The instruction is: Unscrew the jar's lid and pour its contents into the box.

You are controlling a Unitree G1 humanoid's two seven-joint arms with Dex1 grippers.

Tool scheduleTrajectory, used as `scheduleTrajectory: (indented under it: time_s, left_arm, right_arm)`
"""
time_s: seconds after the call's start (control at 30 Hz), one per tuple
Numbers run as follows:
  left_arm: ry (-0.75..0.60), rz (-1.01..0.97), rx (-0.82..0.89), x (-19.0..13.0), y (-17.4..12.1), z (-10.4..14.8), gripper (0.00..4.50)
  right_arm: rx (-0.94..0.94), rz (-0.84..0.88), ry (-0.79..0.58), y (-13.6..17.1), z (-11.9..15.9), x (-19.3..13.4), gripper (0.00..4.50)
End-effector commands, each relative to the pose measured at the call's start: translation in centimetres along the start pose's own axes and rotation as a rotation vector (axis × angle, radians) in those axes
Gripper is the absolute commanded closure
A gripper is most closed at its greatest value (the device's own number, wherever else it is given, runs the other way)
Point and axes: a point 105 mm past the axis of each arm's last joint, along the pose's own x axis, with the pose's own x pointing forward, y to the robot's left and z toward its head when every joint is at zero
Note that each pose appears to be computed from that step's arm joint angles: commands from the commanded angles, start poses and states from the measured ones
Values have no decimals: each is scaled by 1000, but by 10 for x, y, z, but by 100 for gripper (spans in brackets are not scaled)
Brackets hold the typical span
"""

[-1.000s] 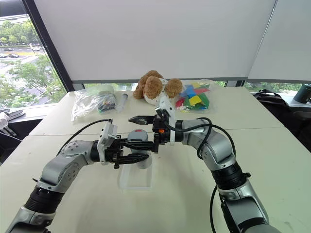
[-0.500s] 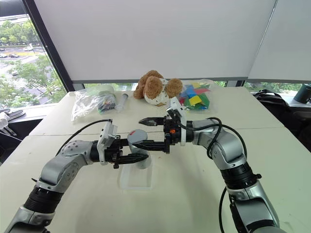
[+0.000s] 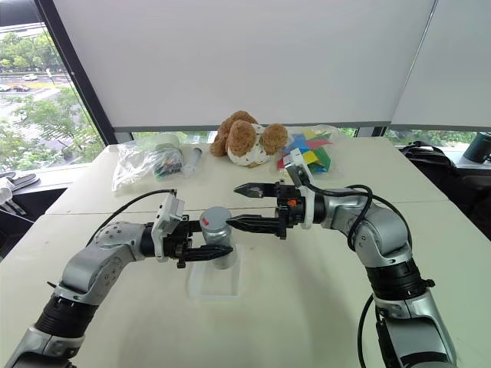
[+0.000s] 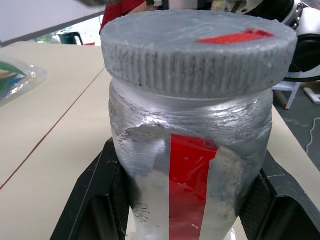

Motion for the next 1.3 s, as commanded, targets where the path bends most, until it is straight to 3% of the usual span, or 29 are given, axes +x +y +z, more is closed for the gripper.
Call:
scheduleTrajectory:
  time_s: [0.03,0.47,0.57,0.63,0.67,0.73,0.87,1.0,1.07,1.23,1.3]
  left_arm:
    - [-24,-14,53,0,-3,13,240]
    - [-23,-23,55,1,-4,13,240]
    - [-23,-23,56,1,-4,14,240]
    - [-24,-24,56,1,-4,14,240]
    - [-24,-24,56,1,-4,14,240]
    - [-25,-26,57,1,-5,15,240]
    - [-25,-31,56,1,-5,15,240]
    - [-27,-35,58,-1,-6,15,240]
    - [-36,-29,65,-2,-6,16,240]
    - [-70,17,84,-11,-2,23,240]
    - [-76,35,83,-15,0,25,240]
  right_arm:
    - [-68,48,-2,9,13,17,6]
    - [-99,50,61,4,-3,31,6]
    - [-99,71,52,7,-4,33,91]
    - [-102,80,51,9,-4,34,199]
    - [-103,81,50,9,-4,34,227]
    - [-96,85,36,10,-2,33,225]
    - [28,118,-162,16,26,25,225]
    - [159,77,-298,15,44,2,225]
    - [159,-45,-296,5,37,-19,225]
    - [-28,-529,-134,-27,-16,-101,225]
    - [-75,-645,-30,-27,-46,-136,225]
